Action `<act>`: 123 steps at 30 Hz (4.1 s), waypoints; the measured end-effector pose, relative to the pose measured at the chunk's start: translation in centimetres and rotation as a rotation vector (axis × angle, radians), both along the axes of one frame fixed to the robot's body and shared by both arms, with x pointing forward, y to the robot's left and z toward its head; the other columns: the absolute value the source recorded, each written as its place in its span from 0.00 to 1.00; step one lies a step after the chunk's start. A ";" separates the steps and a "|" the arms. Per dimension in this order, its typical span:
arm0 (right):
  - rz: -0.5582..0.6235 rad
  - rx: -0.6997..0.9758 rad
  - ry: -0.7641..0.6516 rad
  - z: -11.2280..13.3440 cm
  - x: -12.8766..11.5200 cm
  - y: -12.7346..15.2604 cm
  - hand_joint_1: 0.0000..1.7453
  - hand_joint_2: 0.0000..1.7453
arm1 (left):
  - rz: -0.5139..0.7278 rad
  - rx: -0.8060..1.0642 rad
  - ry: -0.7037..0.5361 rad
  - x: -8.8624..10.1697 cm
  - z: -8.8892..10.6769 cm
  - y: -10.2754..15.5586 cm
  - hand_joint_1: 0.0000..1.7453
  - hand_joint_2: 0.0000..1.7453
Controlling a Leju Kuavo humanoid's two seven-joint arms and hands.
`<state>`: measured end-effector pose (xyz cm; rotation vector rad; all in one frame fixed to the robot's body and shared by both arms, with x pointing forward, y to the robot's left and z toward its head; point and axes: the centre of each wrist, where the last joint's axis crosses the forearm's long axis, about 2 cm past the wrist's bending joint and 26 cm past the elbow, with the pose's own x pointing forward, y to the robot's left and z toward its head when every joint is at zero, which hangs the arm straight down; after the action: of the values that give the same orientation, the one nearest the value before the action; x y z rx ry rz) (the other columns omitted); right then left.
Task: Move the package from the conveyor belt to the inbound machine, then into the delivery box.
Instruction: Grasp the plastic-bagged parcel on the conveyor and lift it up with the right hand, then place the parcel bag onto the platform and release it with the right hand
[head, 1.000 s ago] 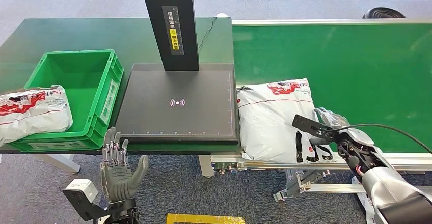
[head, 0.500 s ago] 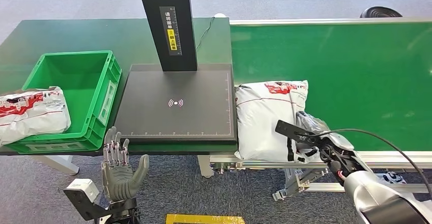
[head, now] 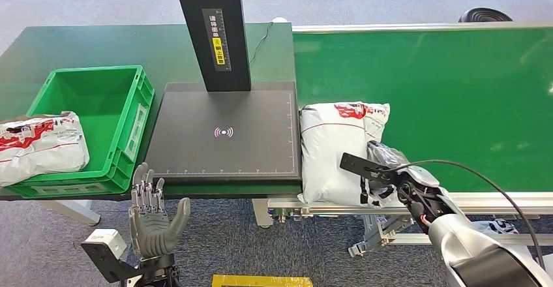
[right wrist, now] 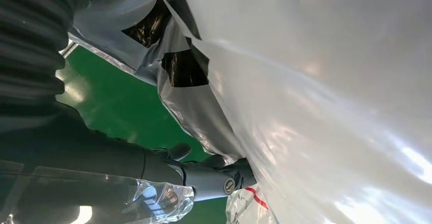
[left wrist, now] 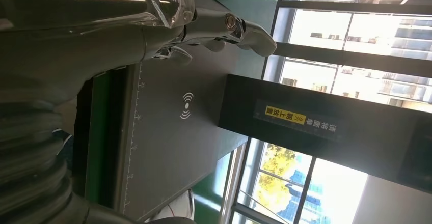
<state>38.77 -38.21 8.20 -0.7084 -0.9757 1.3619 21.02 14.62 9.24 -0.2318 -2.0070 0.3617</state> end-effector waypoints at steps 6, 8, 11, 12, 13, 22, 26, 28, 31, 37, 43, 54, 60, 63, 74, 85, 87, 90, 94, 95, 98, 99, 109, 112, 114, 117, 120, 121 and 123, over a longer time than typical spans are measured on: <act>0.011 -0.002 0.002 0.2 0.3 0.8 0.00 1.00 | 0.005 0.003 0.002 0.0 0.0 0.0 0.00 1.00; 0.013 -0.001 0.002 0.2 0.4 0.9 0.00 1.00 | 0.006 0.003 0.003 0.0 0.0 0.0 0.00 1.00; 0.014 0.001 0.002 0.2 0.4 1.0 0.00 1.00 | 0.007 0.003 0.003 0.0 0.0 0.0 0.00 1.00; 0.014 0.001 0.002 0.2 0.4 1.1 0.00 1.00 | 0.007 0.003 0.003 0.0 0.0 0.0 0.00 1.00; 0.014 0.001 0.002 0.2 0.4 1.1 0.00 1.00 | 0.007 0.003 0.003 0.0 0.0 0.0 0.00 1.00; 0.016 0.003 0.002 0.2 0.4 1.2 0.01 1.00 | 0.007 0.003 0.003 0.0 0.0 0.1 0.00 1.00; 0.017 0.003 0.003 0.2 0.4 1.3 0.88 1.00 | 0.008 0.003 0.003 0.0 0.0 0.1 0.00 1.00; 0.019 0.002 0.002 0.2 0.4 1.3 1.00 1.00 | 0.009 0.004 0.004 0.0 0.0 0.1 0.00 1.00; 0.024 0.000 -0.004 0.2 0.5 1.4 1.00 1.00 | 0.013 0.004 0.005 0.0 -0.1 0.1 0.00 1.00; 0.033 -0.002 -0.021 0.7 0.9 1.8 1.00 1.00 | 0.027 0.006 0.012 -0.1 -0.2 0.3 0.00 1.00; 0.015 0.102 -0.160 3.0 2.7 1.8 1.00 1.00 | 0.028 0.005 0.010 -0.1 -0.1 0.4 0.00 1.00; -0.013 0.203 -0.352 9.5 6.4 0.5 1.00 1.00 | 0.001 -0.001 -0.016 0.8 0.3 0.1 0.00 1.00; -0.023 0.213 -0.367 9.9 6.6 0.3 1.00 1.00 | -0.001 -0.001 -0.018 0.9 0.4 0.0 0.00 1.00; -0.023 0.213 -0.370 10.0 6.6 0.3 1.00 1.00 | -0.001 0.000 -0.018 0.9 0.4 0.0 0.00 1.00; -0.037 0.216 -0.416 10.7 6.8 -0.2 1.00 1.00 | -0.019 -0.002 -0.019 1.0 0.3 -0.2 0.00 1.00; -0.045 0.204 -0.499 13.4 7.5 -1.9 1.00 1.00 | -0.049 -0.008 -0.015 1.3 0.2 -0.9 0.00 1.00; -0.038 0.196 -0.520 15.0 8.1 -2.0 1.00 1.00 | -0.054 -0.010 -0.013 1.4 0.2 -1.0 0.00 1.00; -0.029 0.185 -0.553 17.2 8.9 -1.9 1.00 1.00 | -0.059 -0.010 -0.010 1.4 0.1 -1.1 0.00 1.00; -0.020 0.187 -0.598 20.3 9.9 -1.6 1.00 1.00 | -0.065 -0.011 -0.008 1.5 0.1 -1.3 0.00 1.00; -0.020 0.194 -0.613 21.1 10.1 -1.6 1.00 1.00 | -0.067 -0.012 -0.008 1.5 0.1 -1.3 0.00 1.00; -0.020 0.238 -0.662 22.9 10.6 -1.6 1.00 1.00 | -0.069 -0.011 -0.007 1.7 0.1 -1.4 0.00 1.00; -0.019 0.259 -0.680 23.3 10.7 -1.6 1.00 1.00 | -0.070 -0.010 -0.006 1.7 0.1 -1.4 0.00 1.00; -0.018 0.396 -0.787 25.2 10.7 -2.2 1.00 1.00 | -0.075 -0.006 -0.004 1.9 0.0 -1.6 0.00 1.00; -0.010 0.430 -0.803 25.5 10.7 -2.2 1.00 1.00 | -0.074 -0.006 -0.005 2.0 0.1 -1.6 0.00 1.00; 0.007 0.466 -0.812 25.8 10.7 -2.1 1.00 1.00 | -0.073 -0.005 -0.008 2.1 0.1 -1.6 0.00 1.00; 0.046 0.513 -0.815 26.1 10.8 -1.8 1.00 1.00 | -0.073 -0.005 -0.009 2.3 0.2 -1.6 0.00 1.00; 0.081 0.548 -0.811 25.9 10.7 -1.2 1.00 1.00 | -0.075 -0.005 -0.010 2.4 0.2 -1.6 0.00 1.00; 0.093 0.561 -0.810 25.6 10.7 -0.9 1.00 1.00 | -0.075 -0.005 -0.010 2.4 0.2 -1.6 0.00 1.00; 0.119 0.596 -0.806 24.8 10.5 -0.4 1.00 1.00 | -0.075 -0.005 -0.011 2.5 0.2 -1.6 0.00 1.00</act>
<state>49.30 -38.58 33.03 -0.7438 -1.9822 0.7809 23.53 13.02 9.48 -0.3121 -2.0028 0.3191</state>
